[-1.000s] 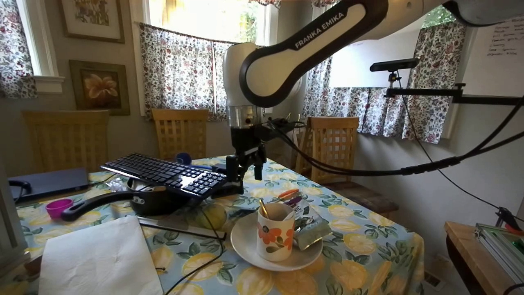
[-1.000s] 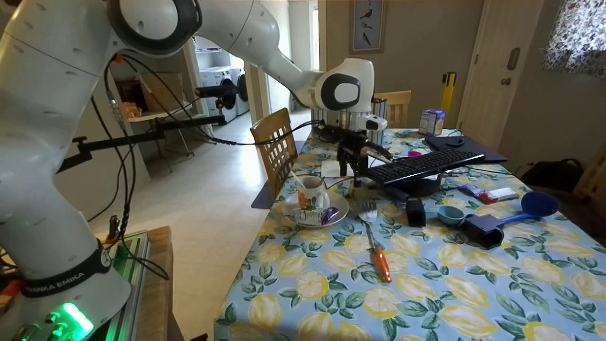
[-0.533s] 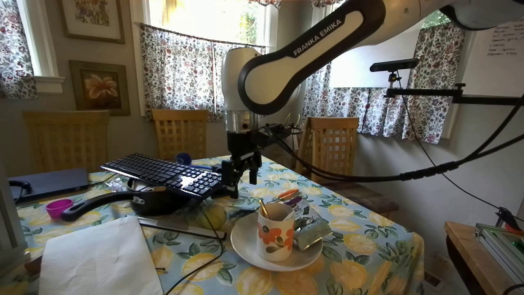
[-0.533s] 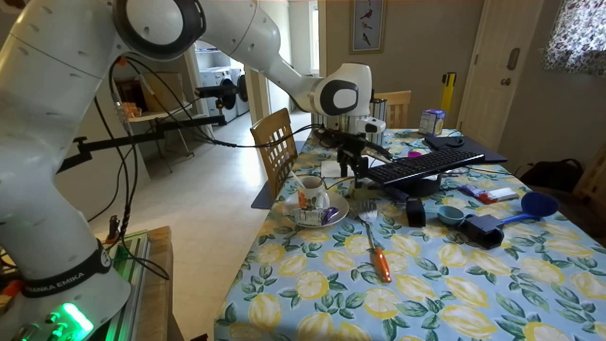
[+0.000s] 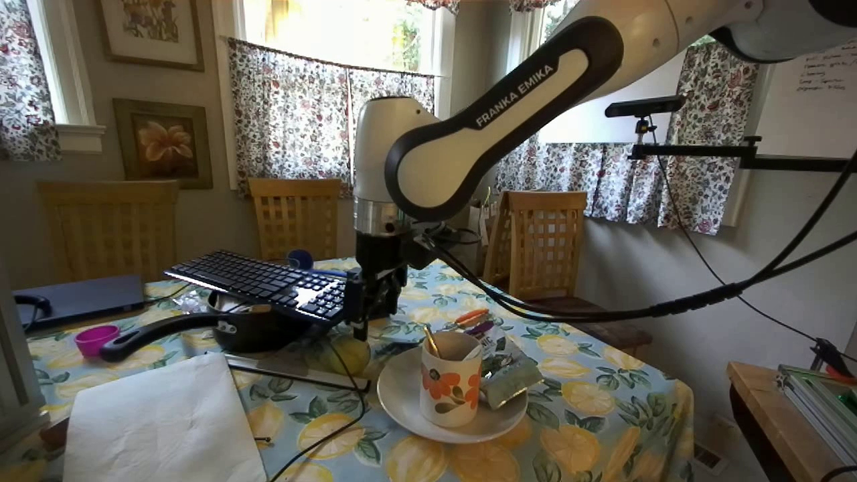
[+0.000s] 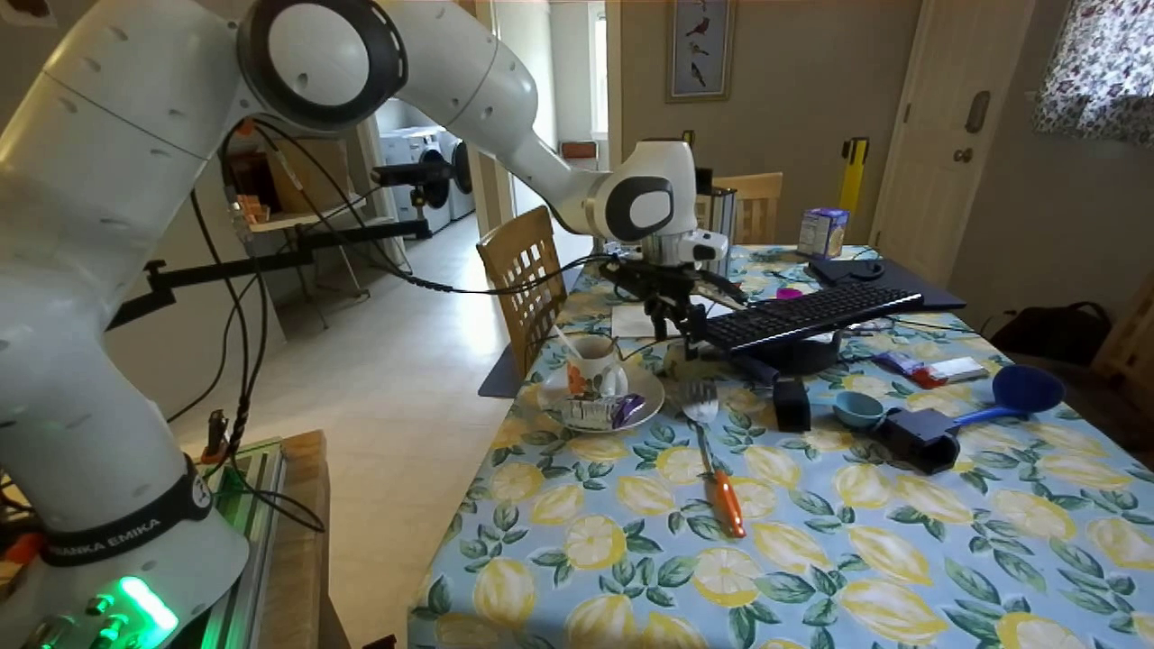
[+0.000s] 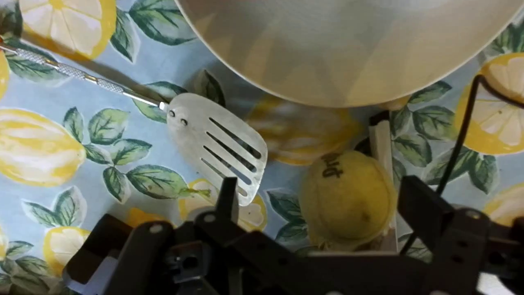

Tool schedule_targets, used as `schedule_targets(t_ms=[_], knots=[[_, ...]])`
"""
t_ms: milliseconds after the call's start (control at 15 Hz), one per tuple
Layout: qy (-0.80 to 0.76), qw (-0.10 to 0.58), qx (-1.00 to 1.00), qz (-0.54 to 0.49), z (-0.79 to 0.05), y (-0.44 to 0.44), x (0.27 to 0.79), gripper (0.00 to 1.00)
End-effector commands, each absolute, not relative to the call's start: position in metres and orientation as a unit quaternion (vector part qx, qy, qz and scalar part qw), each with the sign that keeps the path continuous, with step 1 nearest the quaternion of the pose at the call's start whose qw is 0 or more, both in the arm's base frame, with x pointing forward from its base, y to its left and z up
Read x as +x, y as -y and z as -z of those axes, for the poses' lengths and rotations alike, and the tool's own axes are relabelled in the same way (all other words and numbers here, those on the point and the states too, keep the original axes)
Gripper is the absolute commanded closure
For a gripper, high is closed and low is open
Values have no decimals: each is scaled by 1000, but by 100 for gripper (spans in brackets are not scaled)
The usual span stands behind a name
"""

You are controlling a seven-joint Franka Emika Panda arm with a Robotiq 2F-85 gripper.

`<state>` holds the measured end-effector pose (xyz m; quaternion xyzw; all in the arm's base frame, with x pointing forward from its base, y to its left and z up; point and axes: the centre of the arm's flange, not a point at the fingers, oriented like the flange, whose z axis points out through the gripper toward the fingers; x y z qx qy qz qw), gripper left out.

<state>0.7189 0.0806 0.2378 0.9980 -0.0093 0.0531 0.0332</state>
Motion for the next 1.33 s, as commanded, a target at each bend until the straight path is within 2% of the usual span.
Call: schedule_targets(t_ms=[0, 400, 1000, 1067, 1133, 1267], knots=[[-26, 45, 996, -73, -224, -93, 726, 0], [-52, 67, 990, -112, -210, -109, 726, 0], [-55, 71, 990, -113, -189, -109, 734, 0], [-56, 72, 990, -110, -186, -110, 735, 25], [-57, 74, 990, -110, -183, -111, 735, 26], [-58, 77, 989, -111, -182, -114, 736, 41]])
